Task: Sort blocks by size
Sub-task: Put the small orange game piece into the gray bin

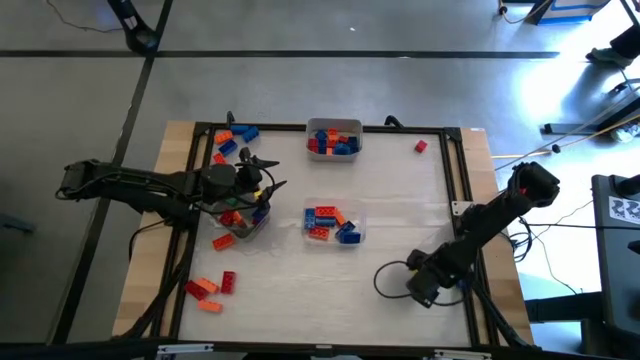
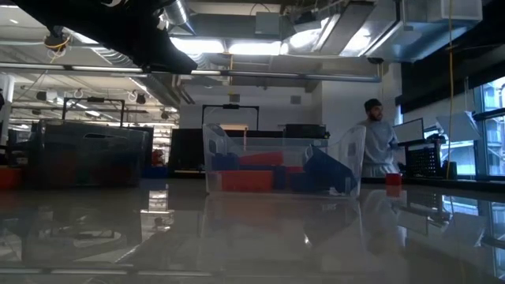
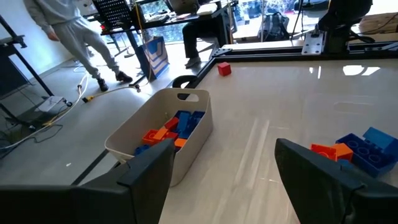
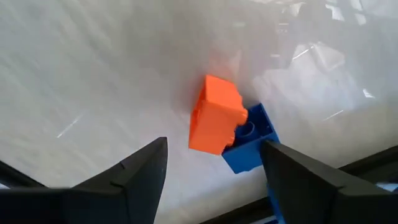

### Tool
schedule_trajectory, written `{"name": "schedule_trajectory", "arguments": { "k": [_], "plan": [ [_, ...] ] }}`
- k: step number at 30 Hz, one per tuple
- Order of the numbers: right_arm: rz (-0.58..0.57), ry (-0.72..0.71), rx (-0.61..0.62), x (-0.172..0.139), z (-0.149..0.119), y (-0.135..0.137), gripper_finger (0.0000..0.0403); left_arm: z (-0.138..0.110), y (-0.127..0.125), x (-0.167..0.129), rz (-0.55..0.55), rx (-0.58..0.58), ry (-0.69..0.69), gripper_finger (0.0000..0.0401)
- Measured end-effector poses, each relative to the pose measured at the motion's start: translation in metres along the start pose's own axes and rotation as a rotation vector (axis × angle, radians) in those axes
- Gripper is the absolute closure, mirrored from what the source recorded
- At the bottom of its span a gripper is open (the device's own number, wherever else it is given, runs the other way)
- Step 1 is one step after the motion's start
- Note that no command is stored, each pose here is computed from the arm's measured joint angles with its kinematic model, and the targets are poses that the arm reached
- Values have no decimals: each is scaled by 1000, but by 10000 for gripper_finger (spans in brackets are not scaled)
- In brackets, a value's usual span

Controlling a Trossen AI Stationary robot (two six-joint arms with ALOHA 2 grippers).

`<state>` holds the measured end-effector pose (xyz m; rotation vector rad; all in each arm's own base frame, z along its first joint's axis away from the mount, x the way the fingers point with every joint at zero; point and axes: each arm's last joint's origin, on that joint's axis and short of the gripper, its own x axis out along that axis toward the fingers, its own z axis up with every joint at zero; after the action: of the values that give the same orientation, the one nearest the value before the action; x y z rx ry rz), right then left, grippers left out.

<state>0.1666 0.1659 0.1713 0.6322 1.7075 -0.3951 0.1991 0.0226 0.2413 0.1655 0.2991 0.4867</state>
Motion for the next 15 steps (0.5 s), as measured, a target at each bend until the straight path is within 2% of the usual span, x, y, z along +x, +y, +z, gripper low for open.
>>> {"name": "schedule_trajectory", "arguments": {
  "k": [10, 15],
  "plan": [
    [37, 29, -33, -11, 0, -5, 142, 0, 0, 0, 0, 0, 0, 136],
    [27, -68, -106, -11, 0, -4, 142, 0, 0, 0, 0, 0, 0, 136]
  ]
}}
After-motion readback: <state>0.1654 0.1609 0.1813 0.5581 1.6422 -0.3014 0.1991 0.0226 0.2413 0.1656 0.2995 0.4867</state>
